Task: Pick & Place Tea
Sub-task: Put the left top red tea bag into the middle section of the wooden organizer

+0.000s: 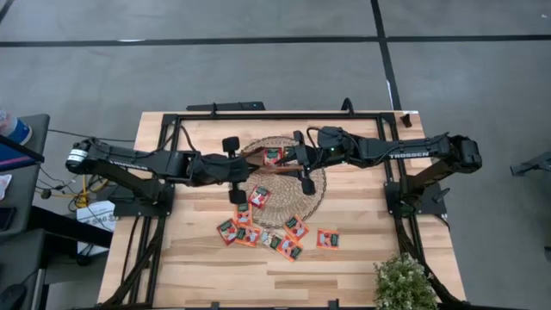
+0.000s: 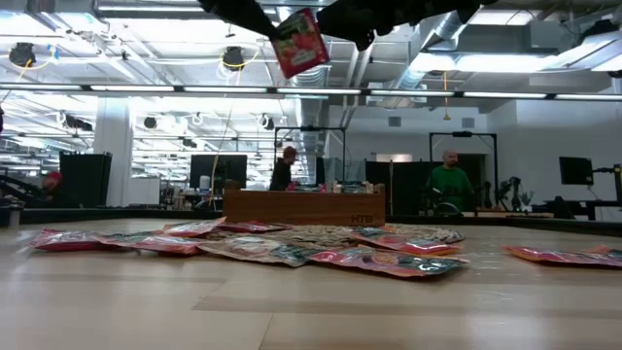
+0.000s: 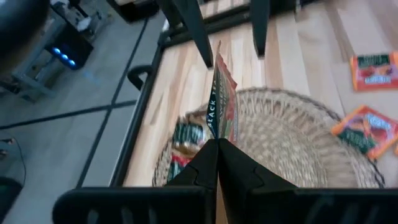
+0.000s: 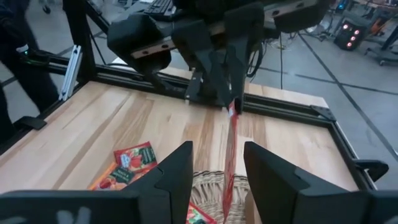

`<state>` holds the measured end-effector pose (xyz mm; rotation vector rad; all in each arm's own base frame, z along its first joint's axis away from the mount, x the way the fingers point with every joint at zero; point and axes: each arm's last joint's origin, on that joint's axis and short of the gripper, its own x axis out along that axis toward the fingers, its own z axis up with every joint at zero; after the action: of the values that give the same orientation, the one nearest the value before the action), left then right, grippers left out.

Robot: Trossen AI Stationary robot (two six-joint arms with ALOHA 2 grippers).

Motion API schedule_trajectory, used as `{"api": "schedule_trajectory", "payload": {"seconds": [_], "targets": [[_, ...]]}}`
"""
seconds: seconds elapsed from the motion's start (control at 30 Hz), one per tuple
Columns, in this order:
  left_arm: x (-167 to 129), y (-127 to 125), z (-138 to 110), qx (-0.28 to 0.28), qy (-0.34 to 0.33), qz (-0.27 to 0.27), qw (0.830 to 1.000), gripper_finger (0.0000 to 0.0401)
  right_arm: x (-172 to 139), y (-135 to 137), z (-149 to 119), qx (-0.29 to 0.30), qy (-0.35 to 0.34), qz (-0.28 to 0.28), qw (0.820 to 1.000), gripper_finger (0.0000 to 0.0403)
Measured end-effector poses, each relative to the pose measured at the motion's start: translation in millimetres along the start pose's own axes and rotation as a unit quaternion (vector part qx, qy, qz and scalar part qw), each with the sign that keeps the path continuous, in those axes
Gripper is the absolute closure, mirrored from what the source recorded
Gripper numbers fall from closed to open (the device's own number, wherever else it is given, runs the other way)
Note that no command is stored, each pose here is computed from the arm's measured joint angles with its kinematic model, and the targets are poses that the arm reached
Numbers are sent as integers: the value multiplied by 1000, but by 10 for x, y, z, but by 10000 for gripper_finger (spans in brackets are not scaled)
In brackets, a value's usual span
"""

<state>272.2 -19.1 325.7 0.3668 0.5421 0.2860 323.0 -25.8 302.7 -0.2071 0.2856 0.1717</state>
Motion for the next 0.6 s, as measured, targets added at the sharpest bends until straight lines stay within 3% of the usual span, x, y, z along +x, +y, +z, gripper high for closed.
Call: {"api": "schedule_trajectory", "payload": {"seconds": [0.5, 0.6], "targets": [[0, 0, 19, 5, -10, -7, 1000, 401, -15, -87, 40, -5, -29, -20, 999, 288], [0, 0, 19, 4, -11, -7, 1000, 401, 100, -85, -12, -6, -30, -17, 999, 294]]}}
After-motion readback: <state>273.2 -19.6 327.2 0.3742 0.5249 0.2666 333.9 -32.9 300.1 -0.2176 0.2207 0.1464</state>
